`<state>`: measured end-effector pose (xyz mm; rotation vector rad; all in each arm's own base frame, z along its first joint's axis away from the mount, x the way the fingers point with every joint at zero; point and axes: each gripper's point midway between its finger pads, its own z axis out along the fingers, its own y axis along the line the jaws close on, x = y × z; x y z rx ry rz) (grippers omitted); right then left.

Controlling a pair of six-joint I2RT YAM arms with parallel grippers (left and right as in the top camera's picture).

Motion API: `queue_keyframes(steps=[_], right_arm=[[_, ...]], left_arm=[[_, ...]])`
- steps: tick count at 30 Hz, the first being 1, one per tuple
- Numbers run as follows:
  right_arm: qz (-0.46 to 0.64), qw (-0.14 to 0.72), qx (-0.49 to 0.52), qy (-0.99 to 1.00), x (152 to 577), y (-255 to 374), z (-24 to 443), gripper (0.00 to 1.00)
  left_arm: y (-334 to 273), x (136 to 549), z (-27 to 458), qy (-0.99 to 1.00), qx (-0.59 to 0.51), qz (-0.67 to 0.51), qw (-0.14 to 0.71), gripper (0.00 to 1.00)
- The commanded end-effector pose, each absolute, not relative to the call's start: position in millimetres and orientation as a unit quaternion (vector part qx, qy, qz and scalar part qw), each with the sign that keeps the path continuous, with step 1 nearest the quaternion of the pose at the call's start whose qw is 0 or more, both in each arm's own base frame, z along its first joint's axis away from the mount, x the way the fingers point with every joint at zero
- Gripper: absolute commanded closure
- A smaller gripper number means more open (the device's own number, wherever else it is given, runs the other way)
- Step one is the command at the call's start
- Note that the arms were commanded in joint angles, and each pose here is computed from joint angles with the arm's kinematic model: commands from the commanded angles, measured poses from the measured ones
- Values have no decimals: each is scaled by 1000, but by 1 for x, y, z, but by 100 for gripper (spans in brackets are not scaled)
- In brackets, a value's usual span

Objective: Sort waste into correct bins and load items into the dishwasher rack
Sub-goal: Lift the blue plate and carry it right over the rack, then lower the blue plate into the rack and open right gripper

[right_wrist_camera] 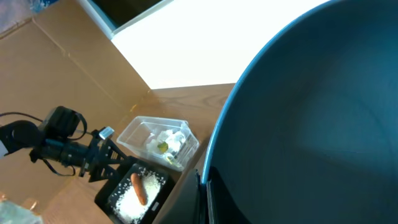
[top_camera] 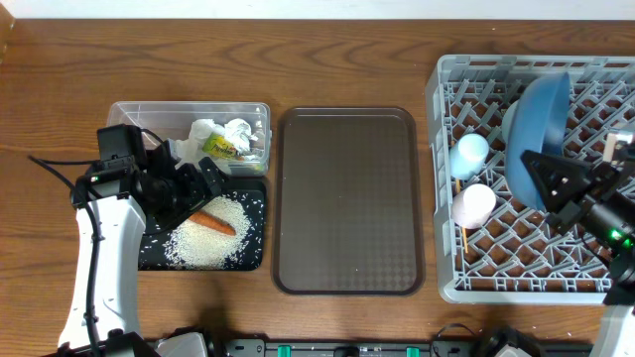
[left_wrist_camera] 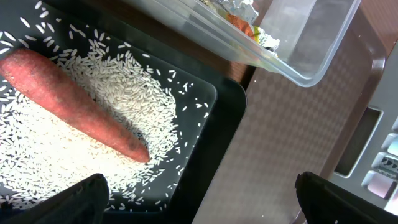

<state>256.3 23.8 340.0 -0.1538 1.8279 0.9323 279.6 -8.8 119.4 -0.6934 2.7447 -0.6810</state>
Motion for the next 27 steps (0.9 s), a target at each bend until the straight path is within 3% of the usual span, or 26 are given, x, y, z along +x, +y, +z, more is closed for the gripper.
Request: queue_keyframes(steps=[1, 12, 27], right_arm=[[409, 527, -107, 737, 253, 23, 339, 99], [518, 476, -67, 707, 278, 6, 302, 99], [507, 423, 64, 748, 291, -41, 243, 99]], left_arm=[[-8, 278, 118, 935, -243, -233, 110, 1], [-8, 278, 118, 935, -243, -233, 110, 1], [-8, 278, 118, 935, -243, -233, 110, 1]])
